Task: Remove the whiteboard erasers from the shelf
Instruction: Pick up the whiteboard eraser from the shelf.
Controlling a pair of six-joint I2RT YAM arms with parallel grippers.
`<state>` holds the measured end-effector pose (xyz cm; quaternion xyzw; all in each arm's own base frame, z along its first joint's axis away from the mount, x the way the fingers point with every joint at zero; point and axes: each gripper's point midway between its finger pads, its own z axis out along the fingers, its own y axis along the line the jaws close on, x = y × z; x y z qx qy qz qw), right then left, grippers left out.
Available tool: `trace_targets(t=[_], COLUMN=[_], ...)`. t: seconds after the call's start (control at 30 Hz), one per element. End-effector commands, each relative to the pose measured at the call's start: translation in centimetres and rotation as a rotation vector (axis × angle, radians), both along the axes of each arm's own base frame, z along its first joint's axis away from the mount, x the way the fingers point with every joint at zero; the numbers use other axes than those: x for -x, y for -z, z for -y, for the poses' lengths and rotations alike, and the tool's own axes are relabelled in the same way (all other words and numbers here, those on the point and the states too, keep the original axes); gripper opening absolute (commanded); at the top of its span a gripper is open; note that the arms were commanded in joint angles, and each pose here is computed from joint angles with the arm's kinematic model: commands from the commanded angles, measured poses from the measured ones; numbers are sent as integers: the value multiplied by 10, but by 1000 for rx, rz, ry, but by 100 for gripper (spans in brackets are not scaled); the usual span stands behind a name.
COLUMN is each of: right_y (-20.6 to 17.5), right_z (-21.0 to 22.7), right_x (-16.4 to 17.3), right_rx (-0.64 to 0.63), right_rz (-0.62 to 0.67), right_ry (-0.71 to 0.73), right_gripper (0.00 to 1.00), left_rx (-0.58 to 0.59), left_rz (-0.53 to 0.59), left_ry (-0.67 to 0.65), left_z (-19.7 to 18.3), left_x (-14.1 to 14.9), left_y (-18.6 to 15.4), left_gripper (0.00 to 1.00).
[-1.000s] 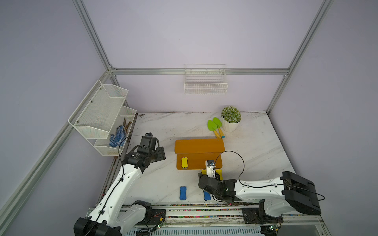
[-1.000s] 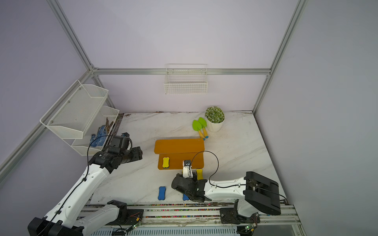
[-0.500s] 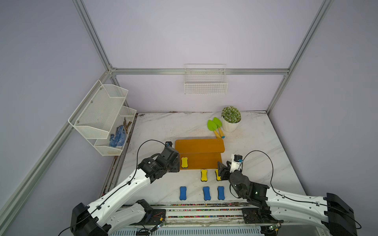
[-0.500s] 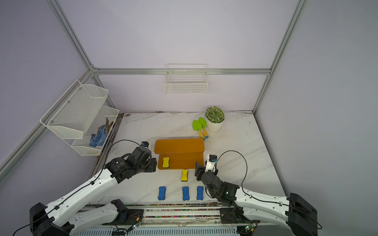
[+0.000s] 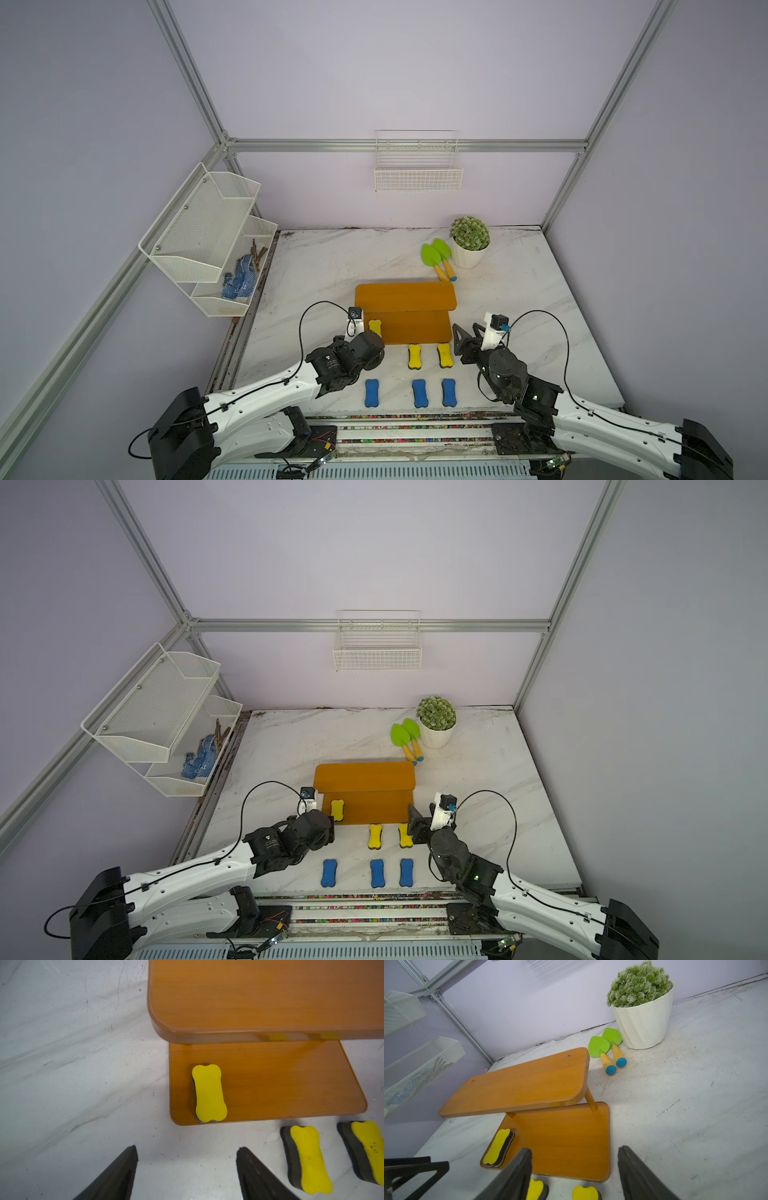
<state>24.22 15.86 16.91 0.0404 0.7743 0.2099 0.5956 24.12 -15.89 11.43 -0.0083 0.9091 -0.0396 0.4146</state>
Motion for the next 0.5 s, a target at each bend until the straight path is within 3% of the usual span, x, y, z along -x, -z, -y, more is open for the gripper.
trace_targets(t=[0.0, 0.13, 0.47], right_y=[-6, -10, -10], right_z=[6, 12, 8], right_x=[-2, -4, -7], right_rx=[50, 114, 104], right_rz=[62, 114, 115], right_ry=[16, 36, -3], right_gripper=[77, 81, 82], left_rx=[76, 77, 10], left_rz=[145, 131, -87], left_ry=[-8, -23, 21], left_z=[11, 15, 46], left_x=[-17, -21, -20], left_y=[-28, -23, 16], left_gripper=[79, 79, 73])
